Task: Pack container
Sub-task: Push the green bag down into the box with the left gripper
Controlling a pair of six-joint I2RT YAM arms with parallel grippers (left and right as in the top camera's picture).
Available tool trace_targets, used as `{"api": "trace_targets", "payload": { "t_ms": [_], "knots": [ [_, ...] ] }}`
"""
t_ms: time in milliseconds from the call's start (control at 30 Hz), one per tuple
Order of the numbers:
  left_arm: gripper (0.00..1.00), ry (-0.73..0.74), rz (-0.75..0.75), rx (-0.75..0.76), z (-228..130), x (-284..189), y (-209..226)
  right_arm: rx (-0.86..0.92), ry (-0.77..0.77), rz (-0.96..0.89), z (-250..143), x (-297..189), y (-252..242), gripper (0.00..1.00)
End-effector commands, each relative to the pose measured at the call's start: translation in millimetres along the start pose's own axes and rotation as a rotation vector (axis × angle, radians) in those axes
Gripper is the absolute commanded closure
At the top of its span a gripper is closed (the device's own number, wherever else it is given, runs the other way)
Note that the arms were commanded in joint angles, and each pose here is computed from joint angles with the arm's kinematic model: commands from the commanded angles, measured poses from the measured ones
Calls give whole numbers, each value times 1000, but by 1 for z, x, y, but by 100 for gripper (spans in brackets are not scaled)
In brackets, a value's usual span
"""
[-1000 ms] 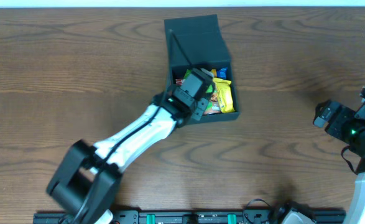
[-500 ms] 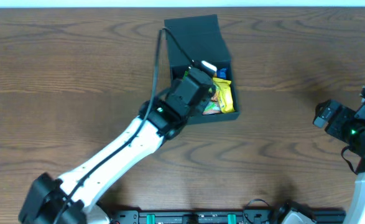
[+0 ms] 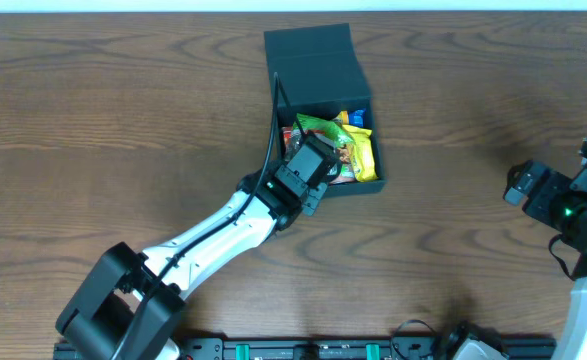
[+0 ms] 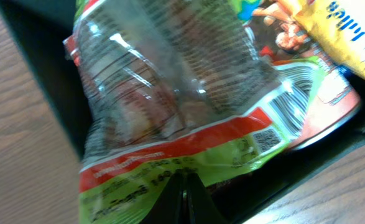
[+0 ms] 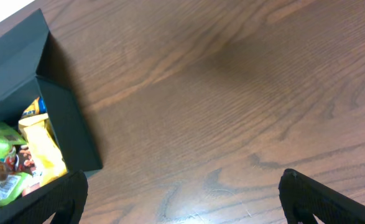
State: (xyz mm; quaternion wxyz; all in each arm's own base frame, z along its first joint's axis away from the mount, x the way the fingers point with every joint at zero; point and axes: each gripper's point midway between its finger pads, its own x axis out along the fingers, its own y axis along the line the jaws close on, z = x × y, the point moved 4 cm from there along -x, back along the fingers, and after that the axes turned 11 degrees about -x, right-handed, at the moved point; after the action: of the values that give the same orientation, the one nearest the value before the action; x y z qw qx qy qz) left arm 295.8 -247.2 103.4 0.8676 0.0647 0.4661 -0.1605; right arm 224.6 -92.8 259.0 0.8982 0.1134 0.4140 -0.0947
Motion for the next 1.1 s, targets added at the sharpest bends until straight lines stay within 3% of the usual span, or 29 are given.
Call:
{"api": "trace_targets", "payload": {
  "t_ms": [0,500,700,1067],
  "knots": [
    [94,8,-20,-16,-12,6,-4,-4,-4,0,1,-1,-2,1],
    [94,-58,45,48,9,-20,0,-4,-4,0,1,-1,-2,1],
    [94,-76,171,75,10,-28,19,-4,-4,0,1,-1,-2,1],
    [94,-174,171,81,36,-49,22,-4,-4,0,1,-1,-2,1]
  ]
}}
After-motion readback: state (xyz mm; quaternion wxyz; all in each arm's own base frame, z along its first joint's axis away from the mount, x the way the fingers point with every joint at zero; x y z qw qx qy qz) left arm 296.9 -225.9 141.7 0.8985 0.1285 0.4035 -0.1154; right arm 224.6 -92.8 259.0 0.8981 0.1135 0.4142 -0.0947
